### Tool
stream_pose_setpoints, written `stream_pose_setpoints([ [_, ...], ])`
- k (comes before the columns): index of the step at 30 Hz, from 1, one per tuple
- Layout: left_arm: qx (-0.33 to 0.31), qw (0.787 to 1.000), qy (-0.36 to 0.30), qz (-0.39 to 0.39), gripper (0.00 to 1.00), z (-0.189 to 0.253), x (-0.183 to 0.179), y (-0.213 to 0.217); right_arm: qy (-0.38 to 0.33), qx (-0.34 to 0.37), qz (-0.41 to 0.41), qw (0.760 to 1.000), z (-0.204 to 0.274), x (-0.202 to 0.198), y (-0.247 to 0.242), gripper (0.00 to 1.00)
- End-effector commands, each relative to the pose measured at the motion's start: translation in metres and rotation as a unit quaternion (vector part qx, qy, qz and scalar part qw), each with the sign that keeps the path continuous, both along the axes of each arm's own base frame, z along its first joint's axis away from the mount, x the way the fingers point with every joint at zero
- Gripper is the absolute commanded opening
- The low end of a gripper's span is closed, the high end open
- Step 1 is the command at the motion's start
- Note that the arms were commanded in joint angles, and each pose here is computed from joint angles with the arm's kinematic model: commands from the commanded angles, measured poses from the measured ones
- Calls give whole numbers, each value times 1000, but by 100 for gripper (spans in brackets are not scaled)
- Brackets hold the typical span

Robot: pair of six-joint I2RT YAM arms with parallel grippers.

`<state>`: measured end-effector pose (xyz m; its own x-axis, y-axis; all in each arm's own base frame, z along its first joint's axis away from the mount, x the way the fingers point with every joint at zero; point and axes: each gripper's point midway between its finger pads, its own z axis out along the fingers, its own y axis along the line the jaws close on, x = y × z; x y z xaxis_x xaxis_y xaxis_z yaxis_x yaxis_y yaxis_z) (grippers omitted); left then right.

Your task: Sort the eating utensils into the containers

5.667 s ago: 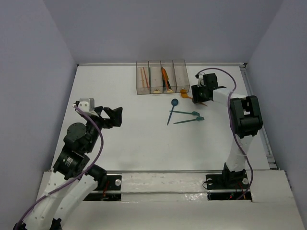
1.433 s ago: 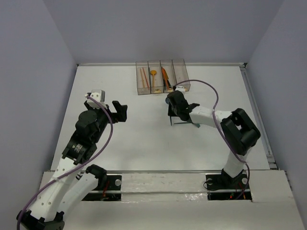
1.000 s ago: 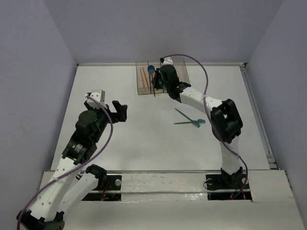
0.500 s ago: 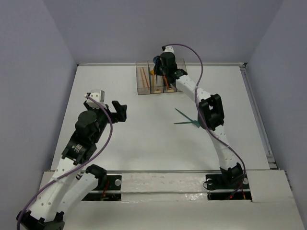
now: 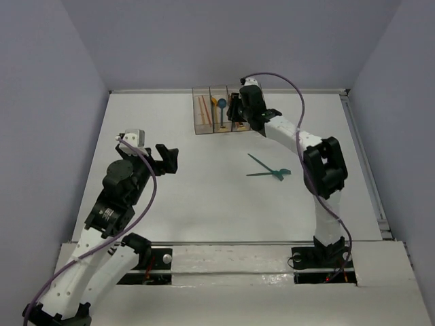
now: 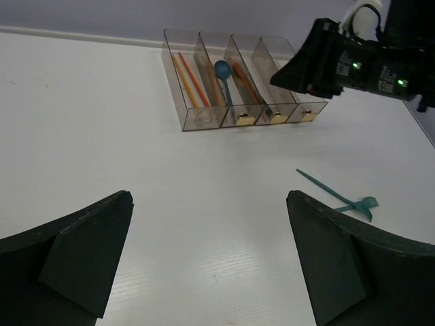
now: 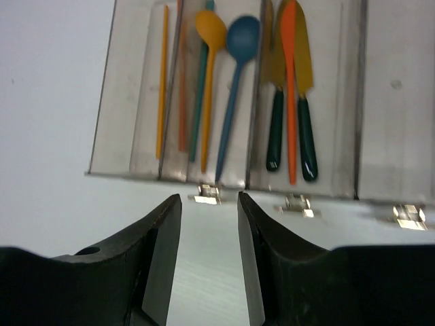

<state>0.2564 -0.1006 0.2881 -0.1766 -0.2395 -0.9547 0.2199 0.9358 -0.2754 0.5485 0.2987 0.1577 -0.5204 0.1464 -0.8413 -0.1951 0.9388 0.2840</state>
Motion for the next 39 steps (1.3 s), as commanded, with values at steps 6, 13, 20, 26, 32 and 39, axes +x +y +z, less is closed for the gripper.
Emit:
stream_pose_setpoints([
  [6,-21,999,-44,-8,99,24,-6,0,49,0,-46,998,-23,-136,-83,43],
  [13,-24,998,-48,-10,99,26,-9,1,125,-66,-46,989,-72,-185,-116,44],
  [20,-24,999,-48,-10,99,25,-11,2,159,-96,-35,982,-85,-175,-122,44],
  [26,-24,998,-50,-10,99,26,-11,2,182,-73,-12,980,-90,-176,-106,45],
  [32,-23,999,-48,-10,99,25,-10,1,204,-68,-6,977,-103,-189,-107,54],
  [39,-23,999,-48,-5,99,25,-9,3,237,-84,-13,968,-125,-197,-116,60],
])
